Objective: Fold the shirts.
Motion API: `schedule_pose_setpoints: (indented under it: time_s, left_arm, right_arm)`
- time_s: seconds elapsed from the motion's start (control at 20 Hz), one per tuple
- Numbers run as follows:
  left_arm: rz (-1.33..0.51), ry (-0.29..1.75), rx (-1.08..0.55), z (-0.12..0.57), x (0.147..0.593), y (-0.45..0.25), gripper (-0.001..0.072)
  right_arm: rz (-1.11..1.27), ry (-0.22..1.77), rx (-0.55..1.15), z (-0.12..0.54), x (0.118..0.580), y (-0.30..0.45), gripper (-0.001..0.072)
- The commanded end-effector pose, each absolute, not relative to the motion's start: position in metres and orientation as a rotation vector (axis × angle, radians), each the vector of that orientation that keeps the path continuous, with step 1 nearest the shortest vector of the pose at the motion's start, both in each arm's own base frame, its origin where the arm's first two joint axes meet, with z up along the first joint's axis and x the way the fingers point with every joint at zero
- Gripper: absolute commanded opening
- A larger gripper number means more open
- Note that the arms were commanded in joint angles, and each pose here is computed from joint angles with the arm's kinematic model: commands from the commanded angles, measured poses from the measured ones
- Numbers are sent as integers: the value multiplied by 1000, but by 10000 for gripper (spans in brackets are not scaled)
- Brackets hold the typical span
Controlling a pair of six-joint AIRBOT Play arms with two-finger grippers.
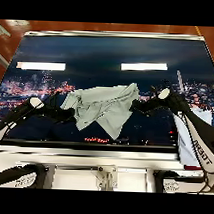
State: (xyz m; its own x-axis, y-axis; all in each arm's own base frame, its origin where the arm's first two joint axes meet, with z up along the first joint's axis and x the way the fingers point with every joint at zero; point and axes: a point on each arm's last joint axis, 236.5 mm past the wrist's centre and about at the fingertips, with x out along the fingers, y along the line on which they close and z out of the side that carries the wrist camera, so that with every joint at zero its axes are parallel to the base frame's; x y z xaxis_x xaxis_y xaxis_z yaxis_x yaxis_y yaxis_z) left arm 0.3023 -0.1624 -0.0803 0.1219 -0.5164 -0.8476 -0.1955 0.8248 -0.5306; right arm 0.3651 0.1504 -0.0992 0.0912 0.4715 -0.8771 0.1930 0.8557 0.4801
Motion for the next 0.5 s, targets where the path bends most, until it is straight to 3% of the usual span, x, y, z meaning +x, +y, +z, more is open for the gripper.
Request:
schedule_pose_setpoints:
  time_s: [0.0,0.15,0.2,0.3,0.35,0.45]
  left_arm:
    - [-281,1420,-593,-69,306,-163,33]
    - [-295,1394,-583,-62,308,-163,34]
    - [-298,1389,-581,-61,308,-162,34]
    - [-300,1380,-580,-58,309,-162,34]
    - [-300,1380,-580,-58,309,-162,34]
    - [-305,1377,-575,-57,310,-162,34]
  right_arm:
    - [239,1499,694,-109,371,171,597]
    - [236,1514,752,-115,372,179,596]
    - [238,1519,752,-116,371,181,551]
    - [246,1511,729,-118,370,188,235]
    - [252,1500,717,-119,371,193,170]
    - [258,1474,700,-119,375,201,131]
